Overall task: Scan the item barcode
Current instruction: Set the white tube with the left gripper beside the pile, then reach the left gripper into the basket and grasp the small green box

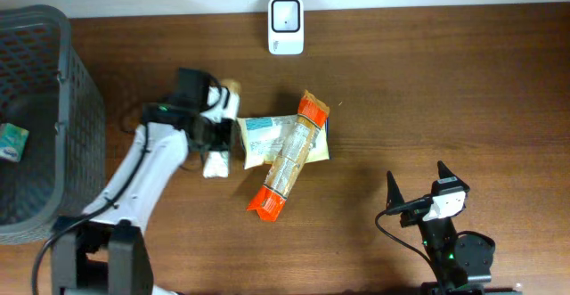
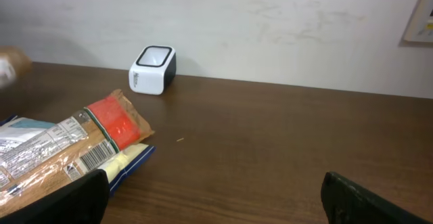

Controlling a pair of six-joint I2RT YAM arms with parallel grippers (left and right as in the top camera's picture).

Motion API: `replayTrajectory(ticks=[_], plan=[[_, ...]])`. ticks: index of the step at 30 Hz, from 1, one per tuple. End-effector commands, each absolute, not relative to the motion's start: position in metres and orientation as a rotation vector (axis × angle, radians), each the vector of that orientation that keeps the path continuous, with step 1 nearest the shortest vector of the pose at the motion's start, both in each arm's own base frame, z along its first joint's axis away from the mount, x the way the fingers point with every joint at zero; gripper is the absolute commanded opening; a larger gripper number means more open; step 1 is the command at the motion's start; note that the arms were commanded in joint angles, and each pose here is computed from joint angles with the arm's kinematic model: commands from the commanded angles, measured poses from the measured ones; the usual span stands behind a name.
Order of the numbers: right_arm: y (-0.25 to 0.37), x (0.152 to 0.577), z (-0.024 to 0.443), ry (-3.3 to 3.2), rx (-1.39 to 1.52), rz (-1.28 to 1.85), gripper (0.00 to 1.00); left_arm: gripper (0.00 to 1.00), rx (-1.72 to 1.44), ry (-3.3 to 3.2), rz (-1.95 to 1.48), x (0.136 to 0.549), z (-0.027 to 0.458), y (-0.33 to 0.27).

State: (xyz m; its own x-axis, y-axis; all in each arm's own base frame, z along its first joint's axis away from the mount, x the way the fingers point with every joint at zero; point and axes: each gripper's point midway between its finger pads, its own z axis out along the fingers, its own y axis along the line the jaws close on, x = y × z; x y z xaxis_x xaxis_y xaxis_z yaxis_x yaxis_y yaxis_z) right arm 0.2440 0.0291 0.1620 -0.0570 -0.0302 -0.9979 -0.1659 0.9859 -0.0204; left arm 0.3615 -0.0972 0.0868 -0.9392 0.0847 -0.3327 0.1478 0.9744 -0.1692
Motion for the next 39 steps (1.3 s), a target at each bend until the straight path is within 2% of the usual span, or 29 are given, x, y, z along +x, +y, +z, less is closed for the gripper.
replayTrajectory(ticks=[1, 2, 5, 9, 10, 12, 13, 15, 17, 20, 23, 25, 28, 32, 39], plan=[[0.03, 0.244, 0.159, 1.63, -0.148, 0.115, 0.99, 0.47, 0.139, 2.738, -0.304, 0.361, 0.084, -0.113], [0.03, 0.244, 0.159, 1.631, -0.147, 0.115, 0.99, 0.74, 0.16, 2.718, -0.313, 0.364, 0.086, -0.119], [0.03, 0.244, 0.159, 1.631, -0.147, 0.115, 0.99, 0.99, 0.175, 2.638, -0.317, 0.378, 0.112, -0.125], [0.03, 0.244, 0.159, 1.631, -0.147, 0.115, 0.99, 0.99, 0.087, 2.373, -0.199, 0.416, 0.231, -0.084], [0.03, 0.244, 0.159, 1.631, -0.147, 0.115, 0.99, 0.99, 0.03, 2.276, -0.118, 0.421, 0.281, -0.054], [0.03, 0.244, 0.159, 1.631, -0.147, 0.115, 0.99, 0.99, -0.108, 2.157, 0.045, 0.416, 0.342, 0.004], [0.03, 0.244, 0.159, 1.631, -0.147, 0.115, 0.99, 0.99, -0.265, 2.079, 0.196, 0.403, 0.376, 0.061], [0.03, 0.244, 0.159, 1.631, -0.147, 0.115, 0.99, 0.99, -0.447, 2.018, 0.347, 0.384, 0.392, 0.126], [0.03, 0.244, 0.159, 1.63, -0.148, 0.115, 0.99, 0.99, -0.599, 2.015, 0.436, 0.365, 0.382, 0.182], [0.03, 0.244, 0.159, 1.631, -0.147, 0.115, 0.99, 0.99, -0.771, 2.088, 0.505, 0.354, 0.34, 0.245], [0.03, 0.244, 0.159, 1.631, -0.147, 0.115, 0.99, 0.99, -0.798, 2.264, 0.534, 0.362, 0.277, 0.274], [0.03, 0.244, 0.159, 1.631, -0.147, 0.115, 0.99, 0.93, -0.775, 2.396, 0.572, 0.369, 0.231, 0.287], [0.03, 0.244, 0.159, 1.631, -0.147, 0.115, 0.99, 0.93, -0.834, 2.538, 0.75, 0.362, 0.171, 0.315], [0.03, 0.244, 0.159, 1.631, -0.147, 0.115, 0.99, 0.93, -0.623, 2.721, 0.839, 0.37, 0.106, 0.342], [0.03, 0.244, 0.159, 1.631, -0.147, 0.115, 0.99, 0.95, -0.484, 2.742, 0.879, 0.383, 0.069, 0.368]])
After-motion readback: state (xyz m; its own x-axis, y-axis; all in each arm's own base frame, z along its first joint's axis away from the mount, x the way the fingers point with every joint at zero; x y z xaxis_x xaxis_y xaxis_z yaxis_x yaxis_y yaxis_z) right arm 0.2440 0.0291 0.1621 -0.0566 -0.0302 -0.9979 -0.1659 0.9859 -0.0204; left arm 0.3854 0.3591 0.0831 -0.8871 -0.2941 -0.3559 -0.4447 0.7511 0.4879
